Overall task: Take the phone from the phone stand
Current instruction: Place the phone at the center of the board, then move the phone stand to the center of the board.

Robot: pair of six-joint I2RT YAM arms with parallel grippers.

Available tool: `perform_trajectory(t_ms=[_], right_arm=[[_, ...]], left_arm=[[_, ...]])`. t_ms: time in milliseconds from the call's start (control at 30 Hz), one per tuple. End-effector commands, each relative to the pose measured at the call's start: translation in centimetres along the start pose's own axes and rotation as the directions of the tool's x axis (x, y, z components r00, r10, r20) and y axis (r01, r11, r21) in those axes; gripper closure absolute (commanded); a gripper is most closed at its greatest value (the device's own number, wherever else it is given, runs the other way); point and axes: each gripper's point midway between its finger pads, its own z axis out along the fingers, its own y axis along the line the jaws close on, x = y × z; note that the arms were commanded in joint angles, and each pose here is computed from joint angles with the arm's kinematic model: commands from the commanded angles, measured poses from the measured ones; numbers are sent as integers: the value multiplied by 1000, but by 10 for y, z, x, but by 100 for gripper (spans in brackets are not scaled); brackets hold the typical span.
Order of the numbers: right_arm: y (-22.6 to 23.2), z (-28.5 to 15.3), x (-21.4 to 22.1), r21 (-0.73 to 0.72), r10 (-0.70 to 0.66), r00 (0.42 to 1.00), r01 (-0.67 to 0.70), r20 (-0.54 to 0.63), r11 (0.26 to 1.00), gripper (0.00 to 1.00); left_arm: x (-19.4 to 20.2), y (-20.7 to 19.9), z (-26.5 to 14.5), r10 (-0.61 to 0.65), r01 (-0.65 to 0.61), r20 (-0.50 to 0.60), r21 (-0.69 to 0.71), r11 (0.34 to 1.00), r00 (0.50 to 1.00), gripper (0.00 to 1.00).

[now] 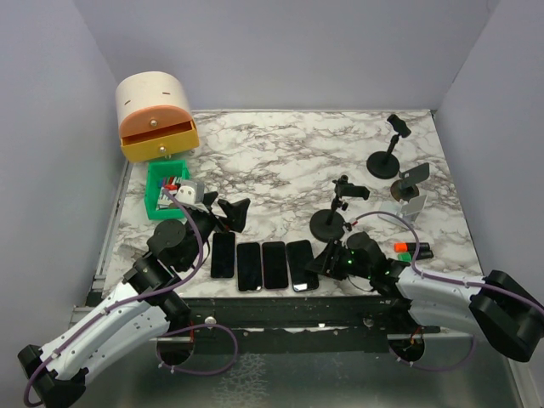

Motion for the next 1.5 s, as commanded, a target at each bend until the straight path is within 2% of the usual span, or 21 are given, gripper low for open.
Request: perform_trajectory(t_ms=[0,467,667,767,867,933,1167,1333,1467], right_arm=[[-34,-3,1,132,-13,1000,10,23,991,52],[-31,-5,4,144,-19,1000,21,-14,989,51],[-36,-9,-4,206,-80,997,80,-7,975,51],[-36,-15,-8,248,-102,995,103,-15,963,42],[-34,-26,-22,277,-126,991,109,44,955,33],[-29,-33,-28,276,-139,988,116,66,954,31],[5,-69,-58,247,-222,960,176,170,953,30],[53,-113,-84,151,-334,901,303,276,941,31],[74,-147,-101,178,-403,857,364,320,914,30]], left_arm=[[-3,-5,-1,-11,11,-3,21,1000,1000,1],[-3,-6,-1,-14,14,-5,26,1000,1000,1],[0,-7,1,-11,11,-15,28,1000,1000,1],[0,-7,2,-11,11,-18,29,1000,1000,1],[5,-5,1,-5,5,-38,21,1000,999,1],[5,-5,1,-4,5,-38,22,1000,999,1],[8,-8,2,-5,7,-42,40,999,999,1],[10,-10,3,-2,5,-53,49,999,999,1],[12,-12,4,-1,5,-61,58,998,998,1]])
